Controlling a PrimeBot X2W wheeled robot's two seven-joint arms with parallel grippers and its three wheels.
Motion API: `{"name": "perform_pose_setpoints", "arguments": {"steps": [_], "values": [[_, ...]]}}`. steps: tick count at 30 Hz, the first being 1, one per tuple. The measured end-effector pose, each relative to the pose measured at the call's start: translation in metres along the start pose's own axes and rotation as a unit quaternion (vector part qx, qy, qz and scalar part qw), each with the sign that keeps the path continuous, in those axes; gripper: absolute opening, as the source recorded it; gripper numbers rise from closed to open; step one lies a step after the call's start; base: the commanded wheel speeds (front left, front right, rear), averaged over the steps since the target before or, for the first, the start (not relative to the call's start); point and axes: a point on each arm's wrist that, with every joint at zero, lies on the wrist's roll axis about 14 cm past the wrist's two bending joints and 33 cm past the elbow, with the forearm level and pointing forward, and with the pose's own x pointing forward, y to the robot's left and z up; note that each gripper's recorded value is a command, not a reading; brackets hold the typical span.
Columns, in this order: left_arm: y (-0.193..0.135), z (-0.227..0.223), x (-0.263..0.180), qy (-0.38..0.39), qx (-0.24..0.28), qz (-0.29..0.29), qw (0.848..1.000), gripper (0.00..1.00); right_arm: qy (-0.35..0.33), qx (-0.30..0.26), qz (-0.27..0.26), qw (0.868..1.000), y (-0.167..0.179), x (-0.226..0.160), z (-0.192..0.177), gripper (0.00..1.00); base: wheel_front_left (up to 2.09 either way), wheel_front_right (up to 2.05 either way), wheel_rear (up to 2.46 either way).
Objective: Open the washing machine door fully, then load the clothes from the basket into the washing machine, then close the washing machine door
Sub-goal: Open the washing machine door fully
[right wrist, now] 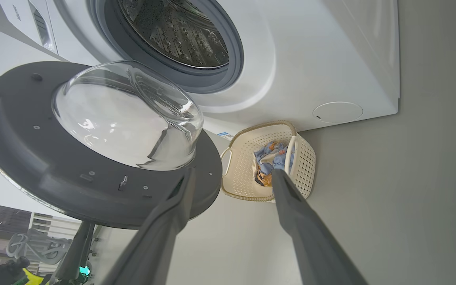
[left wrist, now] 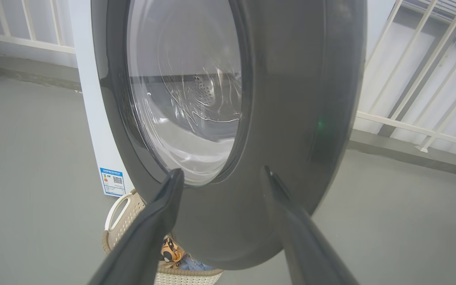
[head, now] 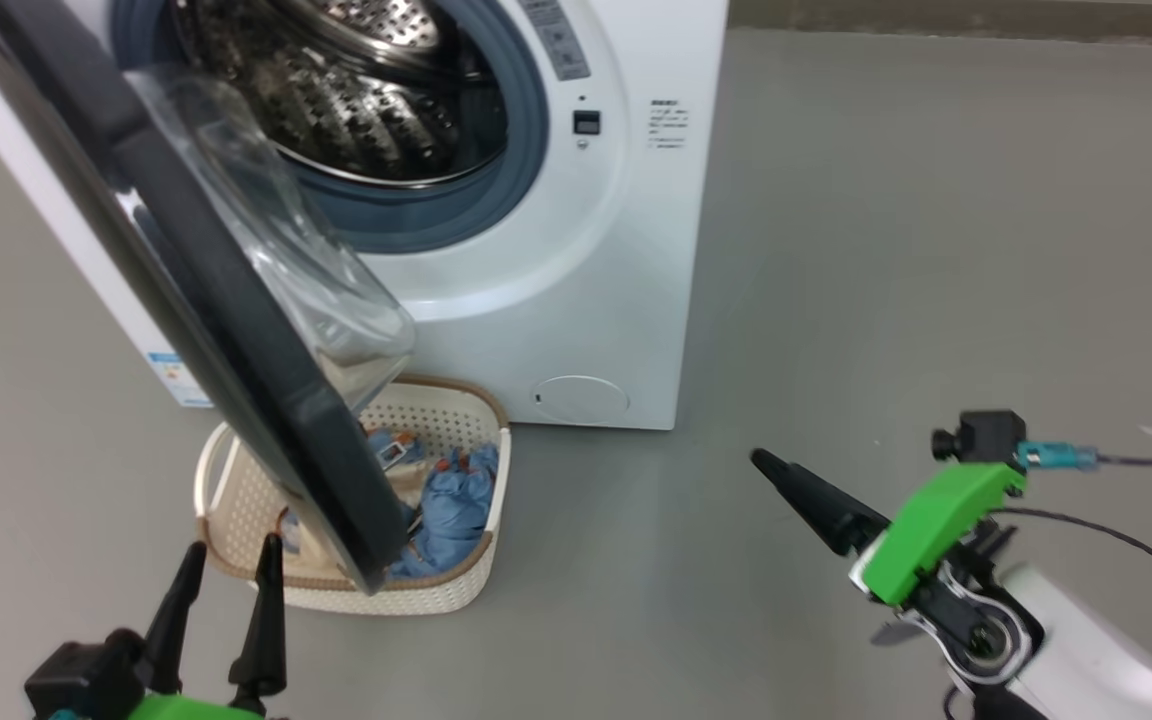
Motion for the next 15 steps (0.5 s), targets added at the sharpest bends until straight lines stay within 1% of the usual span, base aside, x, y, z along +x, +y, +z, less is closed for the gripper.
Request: {"name": "perform_pose_setpoints", "arguments": {"steps": [6, 8, 9, 10, 13, 15], "values": [[-0.004, -0.006, -0.001, 0.009, -0.002, -0.007, 1.000, 1.00, -0.043, -0.045, -0.039, 0.997, -0.028, -0.026, 0.009, 1.00, 0.00, 0.00, 0.00], [-0.005, -0.007, -0.001, 0.009, -0.003, -0.008, 1.000, 1.00, -0.051, -0.055, -0.045, 0.996, -0.033, -0.031, 0.012, 1.00, 0.00, 0.00, 0.00], [-0.006, -0.007, 0.000, 0.010, -0.003, -0.010, 1.000, 1.00, -0.068, -0.078, -0.056, 0.993, -0.041, -0.040, 0.016, 1.00, 0.00, 0.00, 0.00], [-0.007, -0.007, 0.001, 0.010, -0.003, -0.012, 1.000, 1.00, -0.070, -0.094, -0.062, 0.991, -0.045, -0.044, 0.015, 1.00, 0.00, 0.00, 0.00], [-0.008, -0.007, 0.002, 0.009, -0.003, -0.013, 1.000, 1.00, -0.094, -0.111, -0.077, 0.986, -0.057, -0.055, 0.018, 1.00, 0.00, 0.00, 0.00], [-0.008, -0.006, 0.002, 0.008, -0.003, -0.013, 1.000, 1.00, -0.098, -0.135, -0.083, 0.983, -0.062, -0.059, 0.017, 1.00, 0.00, 0.00, 0.00]]}}
